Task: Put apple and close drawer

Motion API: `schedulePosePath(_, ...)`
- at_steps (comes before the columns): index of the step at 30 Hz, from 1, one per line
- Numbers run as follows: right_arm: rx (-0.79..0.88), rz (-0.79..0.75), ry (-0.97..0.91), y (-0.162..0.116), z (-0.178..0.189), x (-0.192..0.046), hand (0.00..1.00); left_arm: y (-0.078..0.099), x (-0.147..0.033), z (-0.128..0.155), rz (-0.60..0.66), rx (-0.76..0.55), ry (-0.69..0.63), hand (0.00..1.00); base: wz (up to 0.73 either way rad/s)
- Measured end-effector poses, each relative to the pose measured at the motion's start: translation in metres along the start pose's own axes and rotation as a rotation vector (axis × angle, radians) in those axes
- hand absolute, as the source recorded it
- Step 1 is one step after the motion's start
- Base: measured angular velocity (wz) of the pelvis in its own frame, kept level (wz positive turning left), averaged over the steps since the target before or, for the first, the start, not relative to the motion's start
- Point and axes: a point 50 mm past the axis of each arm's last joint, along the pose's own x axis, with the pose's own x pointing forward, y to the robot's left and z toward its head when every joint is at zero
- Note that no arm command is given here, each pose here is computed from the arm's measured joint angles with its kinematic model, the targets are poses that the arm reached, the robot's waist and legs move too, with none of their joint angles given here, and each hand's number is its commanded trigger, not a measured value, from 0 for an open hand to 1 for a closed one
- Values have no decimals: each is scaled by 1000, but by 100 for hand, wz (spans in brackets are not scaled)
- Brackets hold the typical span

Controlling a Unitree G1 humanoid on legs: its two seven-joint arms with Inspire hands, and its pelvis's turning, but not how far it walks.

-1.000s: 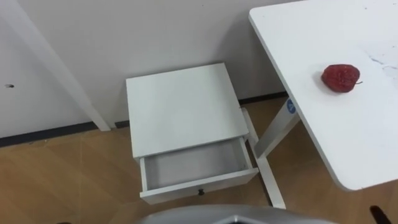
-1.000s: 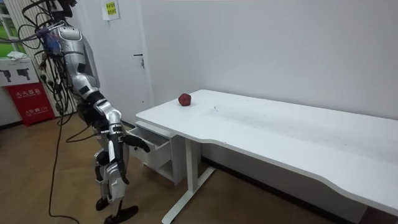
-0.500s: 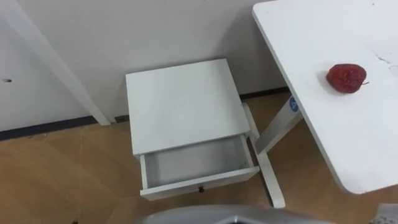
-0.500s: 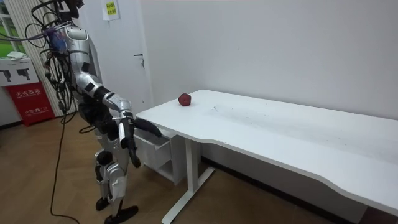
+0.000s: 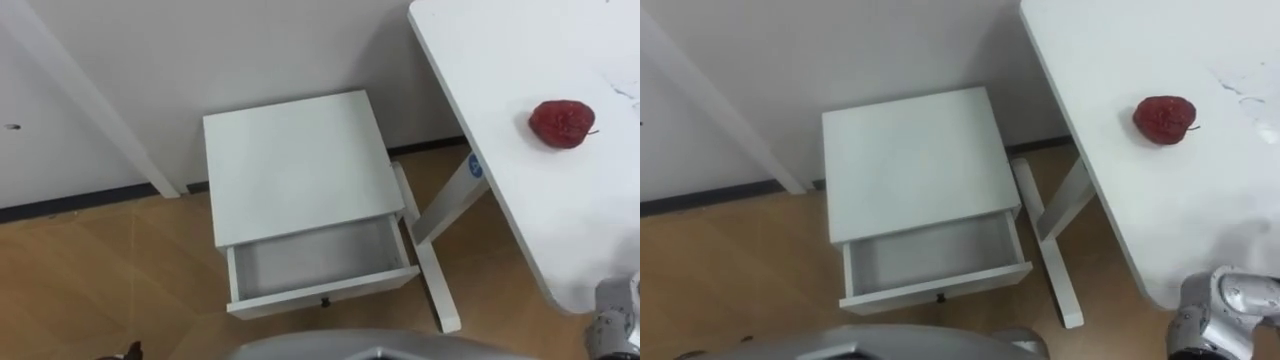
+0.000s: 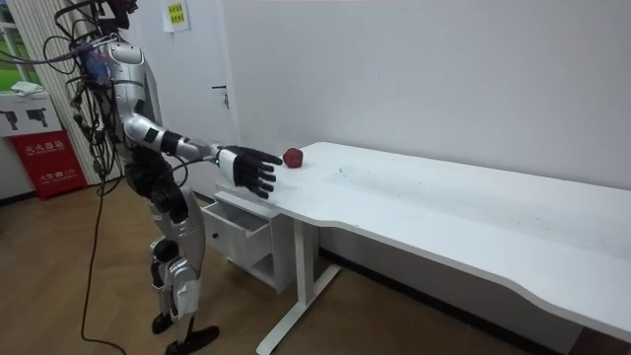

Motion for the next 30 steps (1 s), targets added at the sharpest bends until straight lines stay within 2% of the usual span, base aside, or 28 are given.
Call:
schedulePosePath(7,-1,221,-129,26,16,-22,0,-6,0,3,-26,43,-15,0,0)
schedulePosePath(14,-22,388,-123,39,12,-36,0,-9,-1,2,-40,67,-17,0,2)
schedulePosePath(30,-67,544,-192,48,16,-43,0,-10,-1,5,-70,75,-31,0,5)
